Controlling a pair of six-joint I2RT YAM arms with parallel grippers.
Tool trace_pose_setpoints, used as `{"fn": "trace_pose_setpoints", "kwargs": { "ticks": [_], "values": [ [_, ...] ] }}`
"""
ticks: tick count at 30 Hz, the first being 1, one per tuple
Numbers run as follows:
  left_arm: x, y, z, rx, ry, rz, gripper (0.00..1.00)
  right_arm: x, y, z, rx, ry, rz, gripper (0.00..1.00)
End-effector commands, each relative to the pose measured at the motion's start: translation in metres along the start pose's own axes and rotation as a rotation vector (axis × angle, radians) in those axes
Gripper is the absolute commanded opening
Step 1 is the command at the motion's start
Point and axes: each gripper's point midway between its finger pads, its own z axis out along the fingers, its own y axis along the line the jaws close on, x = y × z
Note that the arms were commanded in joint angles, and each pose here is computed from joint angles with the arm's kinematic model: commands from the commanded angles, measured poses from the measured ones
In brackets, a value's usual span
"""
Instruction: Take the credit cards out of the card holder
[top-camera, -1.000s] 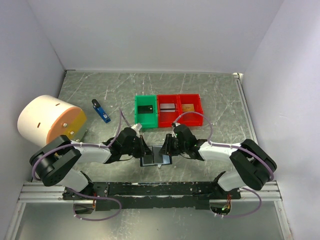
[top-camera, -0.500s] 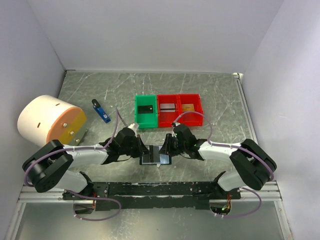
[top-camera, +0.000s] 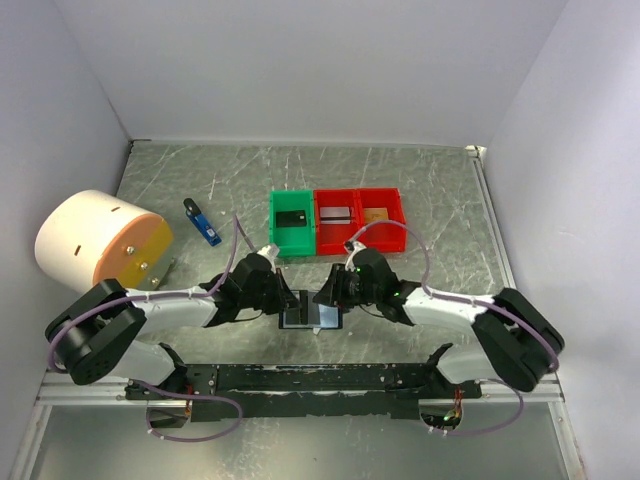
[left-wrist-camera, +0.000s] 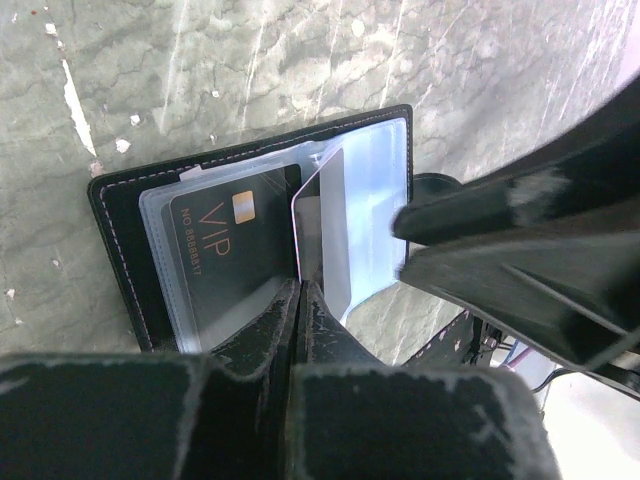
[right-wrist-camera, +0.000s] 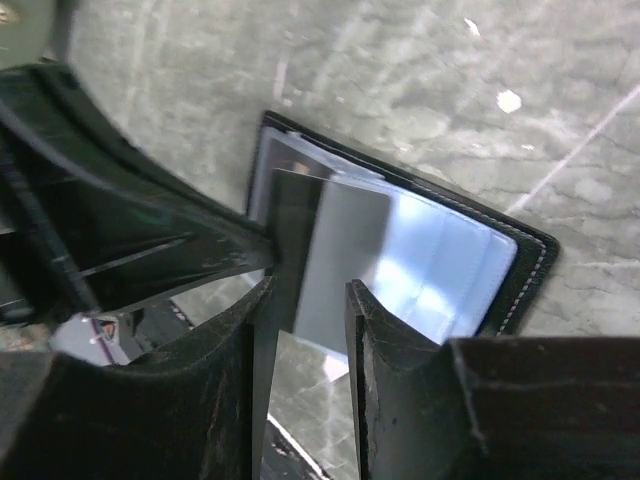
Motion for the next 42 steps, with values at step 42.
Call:
{"fn": "trace_pose_setpoints", "kwargs": {
  "ticks": [42],
  "values": [
    [-0.019, -0.006, -0.011, -0.038, -0.061, 0.041, 0.07, 0.028, -0.057, 0.012, 0.213, 0.094, 0.041, 0.32]
  ]
}}
